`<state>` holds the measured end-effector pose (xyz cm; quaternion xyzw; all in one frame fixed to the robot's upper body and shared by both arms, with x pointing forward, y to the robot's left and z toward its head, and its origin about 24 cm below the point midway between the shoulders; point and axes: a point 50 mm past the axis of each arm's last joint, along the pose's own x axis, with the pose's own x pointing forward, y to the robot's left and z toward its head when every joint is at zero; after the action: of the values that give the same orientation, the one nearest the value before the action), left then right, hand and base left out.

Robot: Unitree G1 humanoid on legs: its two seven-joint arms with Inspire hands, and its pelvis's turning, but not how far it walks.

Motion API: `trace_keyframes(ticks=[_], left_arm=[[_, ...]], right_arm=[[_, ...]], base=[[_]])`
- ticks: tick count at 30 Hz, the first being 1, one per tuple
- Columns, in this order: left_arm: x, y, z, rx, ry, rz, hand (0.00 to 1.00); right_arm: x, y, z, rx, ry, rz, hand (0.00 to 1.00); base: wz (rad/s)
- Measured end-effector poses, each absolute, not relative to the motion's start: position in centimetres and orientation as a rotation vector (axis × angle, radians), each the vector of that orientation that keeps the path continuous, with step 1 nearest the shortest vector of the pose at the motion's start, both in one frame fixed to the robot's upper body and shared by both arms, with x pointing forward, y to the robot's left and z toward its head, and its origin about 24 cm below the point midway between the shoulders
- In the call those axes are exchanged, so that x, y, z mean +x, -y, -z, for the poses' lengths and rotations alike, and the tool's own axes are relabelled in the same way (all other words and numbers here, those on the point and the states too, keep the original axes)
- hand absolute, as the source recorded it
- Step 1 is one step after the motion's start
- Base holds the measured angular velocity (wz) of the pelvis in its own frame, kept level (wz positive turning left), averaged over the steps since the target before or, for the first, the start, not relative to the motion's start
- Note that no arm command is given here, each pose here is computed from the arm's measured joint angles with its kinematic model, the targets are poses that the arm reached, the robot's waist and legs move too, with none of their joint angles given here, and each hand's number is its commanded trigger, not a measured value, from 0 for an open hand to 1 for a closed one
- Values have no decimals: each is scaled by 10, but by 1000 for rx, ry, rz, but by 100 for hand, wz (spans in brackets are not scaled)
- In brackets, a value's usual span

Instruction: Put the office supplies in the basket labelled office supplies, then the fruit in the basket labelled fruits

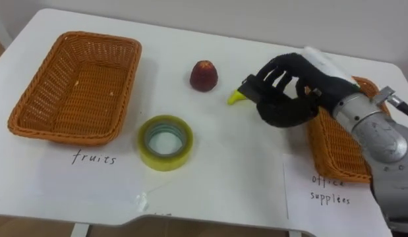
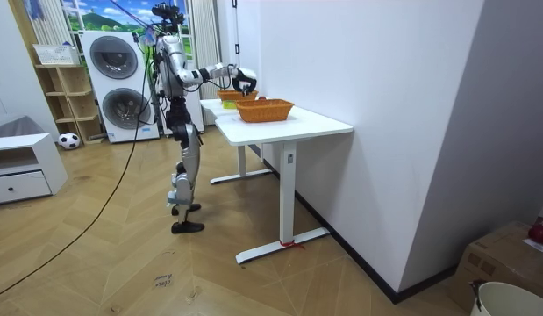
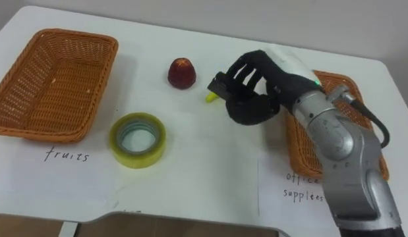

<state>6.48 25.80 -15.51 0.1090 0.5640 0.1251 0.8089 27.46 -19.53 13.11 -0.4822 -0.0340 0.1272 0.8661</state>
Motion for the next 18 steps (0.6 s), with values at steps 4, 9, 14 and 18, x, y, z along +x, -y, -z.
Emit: trace_keyframes(ticks=[4, 9, 14, 18], left_arm=[[61, -259, 155, 222, -1213, -279, 0], [58, -260, 155, 220, -1218, -289, 0], [54, -262, 155, 219, -1224, -308, 0], [52, -263, 155, 218, -1224, -312, 0]], right_arm=[[275, 202, -138, -1001, 100, -222, 100], [274, 211, -144, -996, 108, -186, 100], [274, 216, -147, -1005, 118, -154, 100], [274, 221, -150, -1001, 128, -113, 100]], base=[[0], [0], [0], [0]])
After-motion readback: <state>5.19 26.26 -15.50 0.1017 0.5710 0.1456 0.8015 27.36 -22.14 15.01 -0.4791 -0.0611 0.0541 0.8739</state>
